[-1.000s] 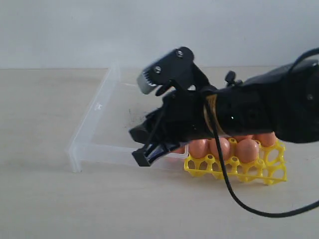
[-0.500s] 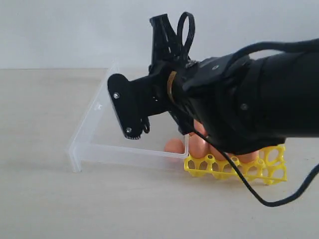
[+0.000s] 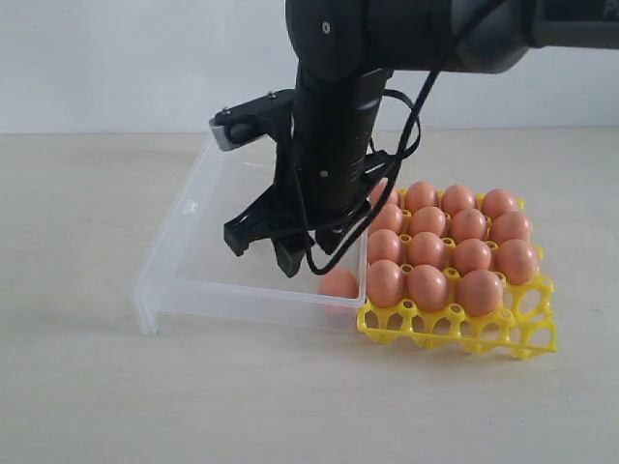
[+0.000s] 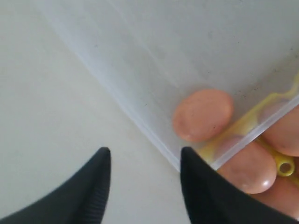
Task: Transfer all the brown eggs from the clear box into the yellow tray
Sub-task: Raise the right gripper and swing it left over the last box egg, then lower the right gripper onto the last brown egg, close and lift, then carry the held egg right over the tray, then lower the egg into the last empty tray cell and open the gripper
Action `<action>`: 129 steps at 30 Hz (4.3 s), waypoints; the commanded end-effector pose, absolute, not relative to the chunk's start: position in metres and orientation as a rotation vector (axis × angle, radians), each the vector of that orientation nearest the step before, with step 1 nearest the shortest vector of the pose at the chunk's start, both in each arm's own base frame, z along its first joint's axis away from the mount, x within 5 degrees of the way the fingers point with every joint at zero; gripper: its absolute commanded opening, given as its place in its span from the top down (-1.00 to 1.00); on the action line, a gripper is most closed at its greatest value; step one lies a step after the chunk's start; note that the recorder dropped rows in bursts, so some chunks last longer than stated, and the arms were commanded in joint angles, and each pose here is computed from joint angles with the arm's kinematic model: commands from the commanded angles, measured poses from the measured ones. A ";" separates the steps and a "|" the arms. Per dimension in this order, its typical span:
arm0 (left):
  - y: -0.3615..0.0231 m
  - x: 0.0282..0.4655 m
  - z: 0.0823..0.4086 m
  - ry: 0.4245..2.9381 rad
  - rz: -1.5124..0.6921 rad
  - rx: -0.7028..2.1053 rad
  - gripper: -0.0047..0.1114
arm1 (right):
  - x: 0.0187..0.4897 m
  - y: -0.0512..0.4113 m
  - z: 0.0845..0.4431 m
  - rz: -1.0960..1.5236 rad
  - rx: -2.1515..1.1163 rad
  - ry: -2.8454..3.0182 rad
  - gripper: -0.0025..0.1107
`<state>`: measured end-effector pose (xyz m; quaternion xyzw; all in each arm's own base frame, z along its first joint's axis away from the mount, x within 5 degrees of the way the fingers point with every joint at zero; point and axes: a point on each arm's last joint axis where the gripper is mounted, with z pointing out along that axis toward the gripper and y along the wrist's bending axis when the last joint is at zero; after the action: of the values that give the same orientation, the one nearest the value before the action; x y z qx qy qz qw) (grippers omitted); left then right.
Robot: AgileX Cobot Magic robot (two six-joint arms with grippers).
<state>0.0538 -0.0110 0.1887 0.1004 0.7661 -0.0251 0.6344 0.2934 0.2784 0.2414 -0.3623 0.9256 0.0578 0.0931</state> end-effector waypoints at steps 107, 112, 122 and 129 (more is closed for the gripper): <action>-0.011 0.054 0.188 1.749 -0.060 0.235 0.85 | 0.179 0.072 0.131 0.173 0.266 1.990 0.96; -0.011 0.054 0.188 1.749 -0.060 0.235 0.85 | 0.195 0.082 0.136 0.149 0.316 2.028 0.96; -0.011 0.054 0.188 1.749 -0.060 0.235 0.85 | 0.195 0.070 0.137 0.033 0.449 2.003 0.96; -0.011 0.054 0.188 1.749 -0.060 0.235 0.85 | 0.201 0.074 0.131 0.026 0.463 2.041 0.96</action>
<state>0.0538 -0.0110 0.1887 0.1004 0.7661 -0.0251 0.6344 0.1971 0.0734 0.1338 0.1889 0.8397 0.0162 0.5089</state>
